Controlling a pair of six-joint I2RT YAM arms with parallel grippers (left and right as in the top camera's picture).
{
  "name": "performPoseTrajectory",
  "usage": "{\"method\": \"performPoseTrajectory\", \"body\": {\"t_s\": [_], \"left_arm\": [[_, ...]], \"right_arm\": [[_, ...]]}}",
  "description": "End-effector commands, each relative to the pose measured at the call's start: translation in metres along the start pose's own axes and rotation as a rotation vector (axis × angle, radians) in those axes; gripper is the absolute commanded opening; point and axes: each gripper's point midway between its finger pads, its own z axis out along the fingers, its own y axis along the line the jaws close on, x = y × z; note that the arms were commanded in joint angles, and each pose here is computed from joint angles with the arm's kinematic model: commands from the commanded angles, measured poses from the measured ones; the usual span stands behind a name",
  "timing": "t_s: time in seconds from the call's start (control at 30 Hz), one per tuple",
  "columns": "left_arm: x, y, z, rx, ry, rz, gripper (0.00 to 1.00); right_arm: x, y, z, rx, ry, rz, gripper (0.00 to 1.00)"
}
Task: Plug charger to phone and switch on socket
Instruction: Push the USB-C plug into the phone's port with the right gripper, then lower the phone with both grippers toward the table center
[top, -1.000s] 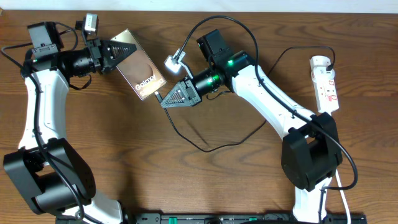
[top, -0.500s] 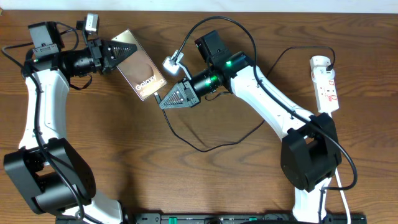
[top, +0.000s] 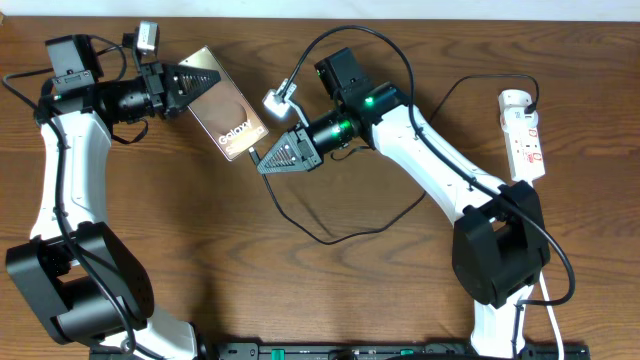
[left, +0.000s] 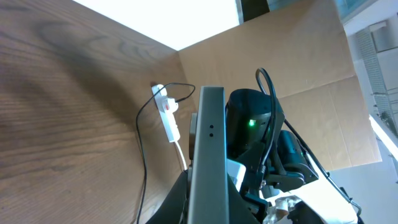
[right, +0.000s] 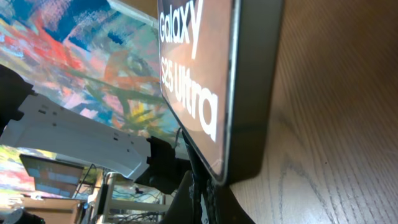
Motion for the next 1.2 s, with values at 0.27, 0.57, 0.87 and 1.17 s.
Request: {"method": "performPoseTrajectory", "body": {"t_s": [0.27, 0.57, 0.87, 1.17], "left_arm": [[0.000, -0.013, 0.003, 0.056, 0.019, 0.035, 0.07], [0.008, -0.016, 0.020, 0.064, 0.059, 0.047, 0.07], [0.010, -0.016, 0.024, 0.062, 0.068, 0.046, 0.07], [0.010, -0.016, 0.024, 0.062, 0.068, 0.047, 0.07]], "right_arm": [[-0.019, 0.014, -0.014, -0.016, -0.057, -0.030, 0.01], [-0.027, 0.017, -0.015, -0.030, -0.073, -0.042, 0.01], [-0.040, 0.020, -0.016, -0.035, -0.104, -0.051, 0.01], [-0.039, 0.011, -0.017, 0.010, -0.109, -0.015, 0.24]]}}
